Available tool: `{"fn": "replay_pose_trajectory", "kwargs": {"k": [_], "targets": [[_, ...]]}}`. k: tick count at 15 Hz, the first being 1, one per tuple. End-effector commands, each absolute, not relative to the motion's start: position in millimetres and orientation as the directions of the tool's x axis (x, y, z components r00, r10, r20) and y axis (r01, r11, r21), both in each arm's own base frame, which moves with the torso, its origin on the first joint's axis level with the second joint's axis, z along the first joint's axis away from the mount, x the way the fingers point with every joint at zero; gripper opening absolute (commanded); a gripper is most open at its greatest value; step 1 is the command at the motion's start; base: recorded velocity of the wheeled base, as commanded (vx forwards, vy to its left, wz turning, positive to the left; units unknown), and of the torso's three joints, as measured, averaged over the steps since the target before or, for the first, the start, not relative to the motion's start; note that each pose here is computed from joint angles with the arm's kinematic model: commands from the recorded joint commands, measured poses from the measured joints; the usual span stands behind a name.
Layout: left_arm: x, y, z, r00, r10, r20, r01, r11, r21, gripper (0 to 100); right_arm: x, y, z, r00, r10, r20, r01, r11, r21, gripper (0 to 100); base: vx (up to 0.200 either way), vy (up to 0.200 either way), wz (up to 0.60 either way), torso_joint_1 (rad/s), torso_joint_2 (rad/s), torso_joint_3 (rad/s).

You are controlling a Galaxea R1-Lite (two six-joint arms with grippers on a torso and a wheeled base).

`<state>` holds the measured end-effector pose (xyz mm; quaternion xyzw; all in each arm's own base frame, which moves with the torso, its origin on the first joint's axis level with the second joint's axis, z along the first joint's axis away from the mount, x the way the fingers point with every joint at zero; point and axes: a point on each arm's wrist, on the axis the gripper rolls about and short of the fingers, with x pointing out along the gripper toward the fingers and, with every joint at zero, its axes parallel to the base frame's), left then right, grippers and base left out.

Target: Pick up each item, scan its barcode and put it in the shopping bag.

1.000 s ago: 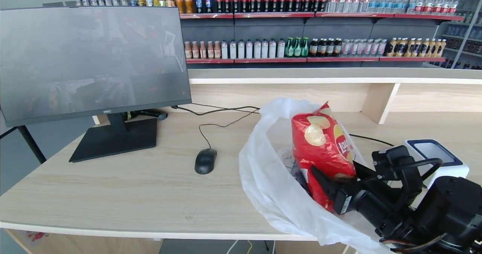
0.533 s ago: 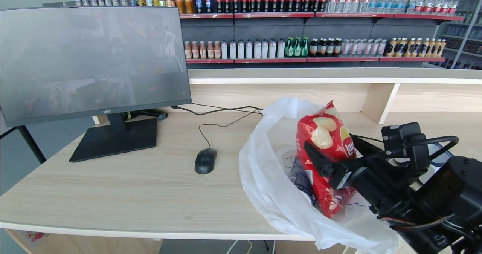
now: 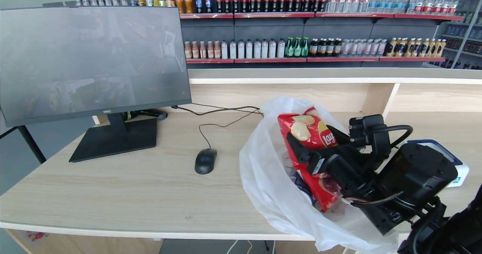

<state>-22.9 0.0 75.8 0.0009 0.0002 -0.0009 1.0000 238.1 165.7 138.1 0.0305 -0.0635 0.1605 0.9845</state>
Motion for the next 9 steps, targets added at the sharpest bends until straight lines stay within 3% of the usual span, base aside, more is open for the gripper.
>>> {"fn": "replay_pose_trajectory", "kwargs": {"k": [1,6,9], "targets": [[-23,0,76,1.000,-0.002,0.000,0.002,1.000,0.002,100,250,175,118,0.946,0.316,0.077,-0.319,0.948,0.022,100,0.000,0.000,0.00,0.000,0.00,0.000],[-23,0,76,1.000,-0.002,0.000,0.002,1.000,0.000,100,254,171,117,0.950,0.303,0.076,-0.306,0.952,0.023,100,0.000,0.000,0.00,0.000,0.00,0.000],[-23,0,76,1.000,-0.002,0.000,0.002,1.000,0.000,100,244,167,135,0.943,0.306,0.130,-0.313,0.949,0.037,100,0.000,0.000,0.00,0.000,0.00,0.000]]}}
